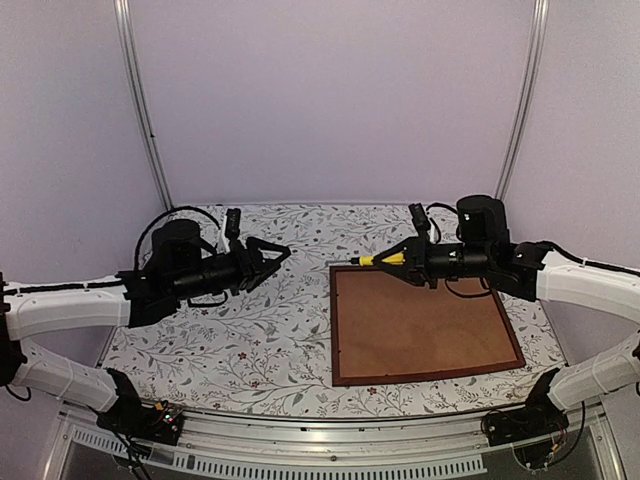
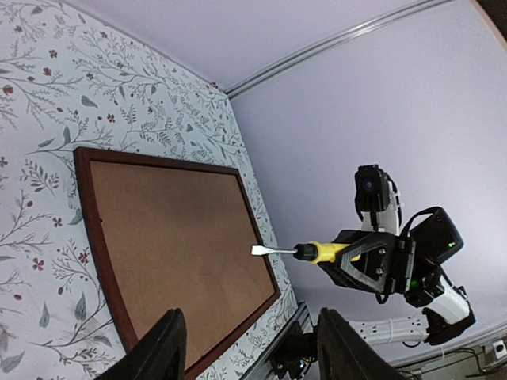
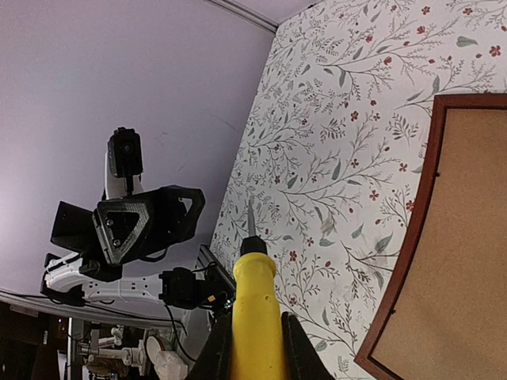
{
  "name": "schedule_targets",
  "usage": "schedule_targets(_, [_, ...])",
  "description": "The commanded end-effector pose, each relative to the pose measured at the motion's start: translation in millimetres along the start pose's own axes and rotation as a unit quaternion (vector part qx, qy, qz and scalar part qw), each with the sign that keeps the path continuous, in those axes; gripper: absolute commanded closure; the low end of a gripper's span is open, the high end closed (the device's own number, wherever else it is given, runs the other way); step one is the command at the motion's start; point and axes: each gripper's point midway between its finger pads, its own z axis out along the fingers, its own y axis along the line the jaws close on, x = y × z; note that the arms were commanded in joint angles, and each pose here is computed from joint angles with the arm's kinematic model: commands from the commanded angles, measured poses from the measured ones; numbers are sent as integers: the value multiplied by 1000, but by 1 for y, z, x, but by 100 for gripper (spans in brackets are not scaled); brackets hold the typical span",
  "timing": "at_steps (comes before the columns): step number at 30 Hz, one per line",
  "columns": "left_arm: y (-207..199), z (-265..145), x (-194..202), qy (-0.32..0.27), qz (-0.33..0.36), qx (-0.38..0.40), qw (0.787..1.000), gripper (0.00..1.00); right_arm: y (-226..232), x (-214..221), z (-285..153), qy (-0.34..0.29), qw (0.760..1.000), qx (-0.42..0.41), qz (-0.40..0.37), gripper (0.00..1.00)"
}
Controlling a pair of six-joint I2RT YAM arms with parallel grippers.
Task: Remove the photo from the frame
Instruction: Hold the photo frame at the center of the board.
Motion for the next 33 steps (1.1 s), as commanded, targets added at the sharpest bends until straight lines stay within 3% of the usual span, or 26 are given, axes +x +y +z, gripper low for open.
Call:
schedule_targets(1, [43,18,37,101,17,-77,992,43,-38,34,-15,70,997,36,8,100])
schedule_targets(9, [75,45,91,208,5,-100,973,49,-79,82,-19,148,987,58,39,100])
schedule_targets(17, [101,62,144,283,1,-127,951,55,-101,100,-18,168,981,75,53,100])
schedule_targets(23, [113,69,172,318,-2,-140,938,64,-116,106,-13,173,979,88,57,100])
schedule_targets(33, [124,72,194,347,-5,-143,927,72,-135,113,-4,182,976,104,63,100])
